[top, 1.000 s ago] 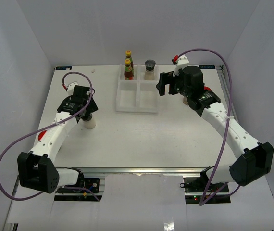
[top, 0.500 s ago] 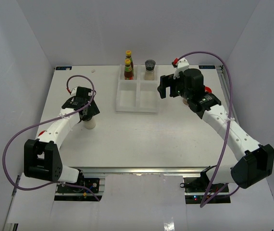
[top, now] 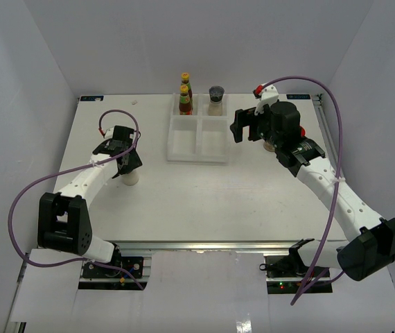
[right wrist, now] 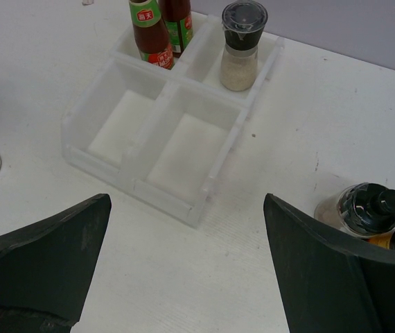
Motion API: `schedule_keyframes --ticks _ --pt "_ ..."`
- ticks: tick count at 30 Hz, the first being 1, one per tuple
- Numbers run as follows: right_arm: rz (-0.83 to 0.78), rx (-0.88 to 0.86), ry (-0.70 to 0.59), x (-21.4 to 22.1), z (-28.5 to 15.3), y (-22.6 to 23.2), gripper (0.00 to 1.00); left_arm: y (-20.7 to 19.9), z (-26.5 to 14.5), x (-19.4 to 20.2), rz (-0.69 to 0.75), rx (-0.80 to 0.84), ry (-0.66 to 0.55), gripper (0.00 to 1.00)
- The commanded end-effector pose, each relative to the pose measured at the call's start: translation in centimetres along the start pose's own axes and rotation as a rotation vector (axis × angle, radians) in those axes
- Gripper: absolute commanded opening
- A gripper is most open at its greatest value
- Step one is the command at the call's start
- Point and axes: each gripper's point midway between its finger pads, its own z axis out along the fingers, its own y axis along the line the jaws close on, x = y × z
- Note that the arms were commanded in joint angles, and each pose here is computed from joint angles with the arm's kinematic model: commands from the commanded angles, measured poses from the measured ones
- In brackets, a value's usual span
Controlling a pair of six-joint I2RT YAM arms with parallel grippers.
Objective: Organize the condiment bottles
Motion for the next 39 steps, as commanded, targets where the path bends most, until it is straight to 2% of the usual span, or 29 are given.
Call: schedule_keyframes --ticks 1,3,7,13,19,28,34,35,36,38,39 --pt "-0.020 0.012 -0.077 -2.1 -0.7 -0.1 0.98 0.2 -0.1 -0.6 0.009 0.002 -0.035 0.16" --pt "-0.021 0.016 -0.076 -2.1 -0.8 -0.2 0.98 0.2 -0.3 -0.8 0.017 0.000 -0.042 0.00" --pt "-0.021 0.021 -0.079 -2.2 -0.9 -0.3 0.98 -0.4 -1.1 -1.6 0.047 0.038 -0.056 0.00" --pt "-0.020 0.028 -0.085 -2.4 -1.1 -0.4 0.98 -2.3 -4.1 -4.9 0.056 0.126 -0.125 0.00" --pt "-0.023 0.043 -0.086 -2.4 -1.2 -0.7 0.98 -6.7 -8.5 -8.2 0.159 0.221 -0.210 0.00" --pt "-0.027 0.057 -0.081 -2.1 -1.1 -1.0 0.98 -10.4 -11.4 -9.1 0.219 0.254 -0.242 0.00" --pt "-0.026 0.055 -0.080 -2.0 -1.0 -0.9 0.98 -9.7 -12.0 -8.4 0.180 0.259 -0.255 0.00" --pt "-0.026 0.055 -0.081 -2.0 -1.0 -0.9 0.98 -9.7 -12.1 -8.4 0.182 0.271 -0.264 0.09" --pt "-0.027 0.055 -0.080 -1.9 -1.0 -0.9 0.98 -9.9 -12.3 -8.5 0.188 0.285 -0.275 0.28" --pt "-0.027 0.055 -0.074 -1.9 -0.9 -0.9 0.98 -10.2 -12.5 -8.2 0.208 0.323 -0.275 0.55" --pt "-0.027 0.056 -0.072 -1.8 -0.8 -1.0 0.98 -10.6 -12.5 -8.1 0.228 0.346 -0.279 0.65"
